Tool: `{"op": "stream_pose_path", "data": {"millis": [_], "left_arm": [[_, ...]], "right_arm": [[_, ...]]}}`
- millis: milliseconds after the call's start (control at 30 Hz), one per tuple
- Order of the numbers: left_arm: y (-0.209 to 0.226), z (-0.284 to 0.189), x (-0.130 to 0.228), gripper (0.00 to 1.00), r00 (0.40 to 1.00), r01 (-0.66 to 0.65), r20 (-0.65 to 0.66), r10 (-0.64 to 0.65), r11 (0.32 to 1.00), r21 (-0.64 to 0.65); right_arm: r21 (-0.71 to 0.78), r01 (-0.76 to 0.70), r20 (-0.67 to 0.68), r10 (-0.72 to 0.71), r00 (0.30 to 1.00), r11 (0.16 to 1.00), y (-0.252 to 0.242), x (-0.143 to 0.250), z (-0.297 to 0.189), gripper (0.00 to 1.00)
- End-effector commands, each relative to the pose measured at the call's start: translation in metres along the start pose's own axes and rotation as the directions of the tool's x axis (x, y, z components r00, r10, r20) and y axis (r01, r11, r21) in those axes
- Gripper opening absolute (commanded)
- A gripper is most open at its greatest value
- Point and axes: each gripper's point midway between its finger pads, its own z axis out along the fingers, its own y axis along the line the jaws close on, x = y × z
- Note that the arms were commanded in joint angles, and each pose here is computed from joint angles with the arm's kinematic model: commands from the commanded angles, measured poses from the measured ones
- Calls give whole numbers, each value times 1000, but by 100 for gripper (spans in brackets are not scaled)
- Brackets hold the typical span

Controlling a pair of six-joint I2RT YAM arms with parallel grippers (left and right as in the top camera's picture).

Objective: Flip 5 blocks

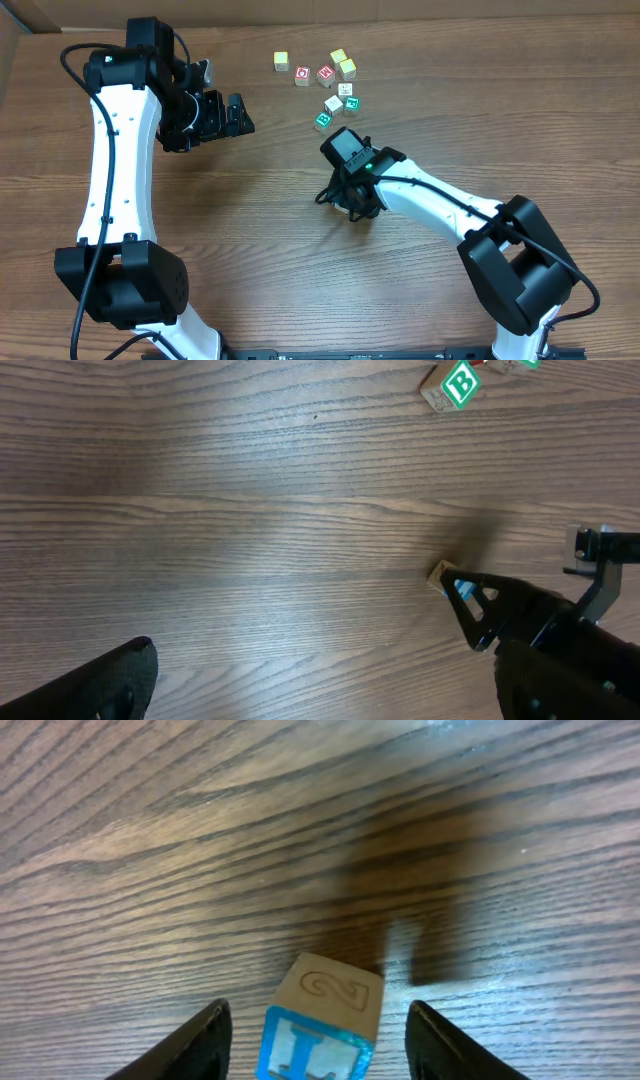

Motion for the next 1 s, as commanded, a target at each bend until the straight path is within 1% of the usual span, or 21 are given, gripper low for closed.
{"op": "stream_pose_path", "data": {"millis": [0,267,533,733,800,867,967], "left_arm": [[-2,0,-4,100,1000,-21,8,21,1000,-2],[-2,0,-4,100,1000,-20,8,20,1000,-2],[-2,0,-4,100,1000,-21,8,21,1000,-2],[-2,0,-4,100,1000,-21,8,21,1000,-2],[-2,0,-4,100,1000,-21,8,21,1000,-2],[-2,0,-4,100,1000,-20,8,20,1000,-2],[-2,0,-4,100,1000,-20,8,20,1000,-2]], "right_arm": [[-1,17,40,-17,999,1000,4,3,0,57],[1,27,62,-27,998,1000,5,6,4,57],[-10,-10,67,11,998,1000,1,8,13,57],[-18,-9,60,10,998,1000,1,9,14,57],[-24,-9,47,10,999,1000,2,12,14,55],[-26,-9,45,10,999,1000,3,12,14,49],[-28,-9,50,10,999,1000,3,11,14,48]]}}
